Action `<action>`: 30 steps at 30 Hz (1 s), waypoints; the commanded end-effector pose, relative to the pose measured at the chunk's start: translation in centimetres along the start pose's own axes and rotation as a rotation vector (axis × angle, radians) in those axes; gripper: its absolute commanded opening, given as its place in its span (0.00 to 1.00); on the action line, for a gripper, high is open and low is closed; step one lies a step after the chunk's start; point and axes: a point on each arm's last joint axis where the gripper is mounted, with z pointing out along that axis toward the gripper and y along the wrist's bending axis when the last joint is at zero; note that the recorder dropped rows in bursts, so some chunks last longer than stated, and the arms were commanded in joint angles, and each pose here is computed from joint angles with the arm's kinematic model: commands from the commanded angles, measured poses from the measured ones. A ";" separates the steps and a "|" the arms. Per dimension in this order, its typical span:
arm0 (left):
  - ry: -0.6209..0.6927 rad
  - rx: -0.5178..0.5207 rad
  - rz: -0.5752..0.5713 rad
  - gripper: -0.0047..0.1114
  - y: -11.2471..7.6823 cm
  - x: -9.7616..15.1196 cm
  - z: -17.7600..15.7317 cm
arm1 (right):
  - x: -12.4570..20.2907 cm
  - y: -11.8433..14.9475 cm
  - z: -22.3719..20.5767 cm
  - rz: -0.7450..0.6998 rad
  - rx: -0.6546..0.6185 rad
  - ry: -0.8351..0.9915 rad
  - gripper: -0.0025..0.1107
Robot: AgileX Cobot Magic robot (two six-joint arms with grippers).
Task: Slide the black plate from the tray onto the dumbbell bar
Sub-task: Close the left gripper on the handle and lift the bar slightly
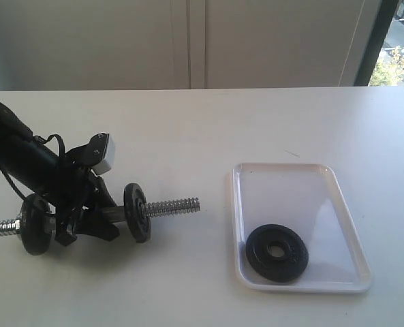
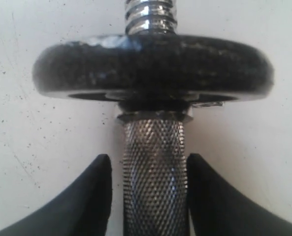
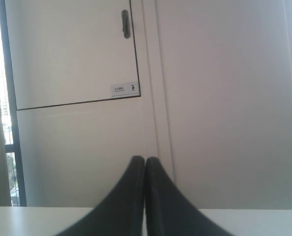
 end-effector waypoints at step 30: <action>-0.089 0.097 -0.042 0.04 -1.1 -1.0 -0.2 | 0.1 0.0 -0.1 0.008 -0.004 -0.002 0.02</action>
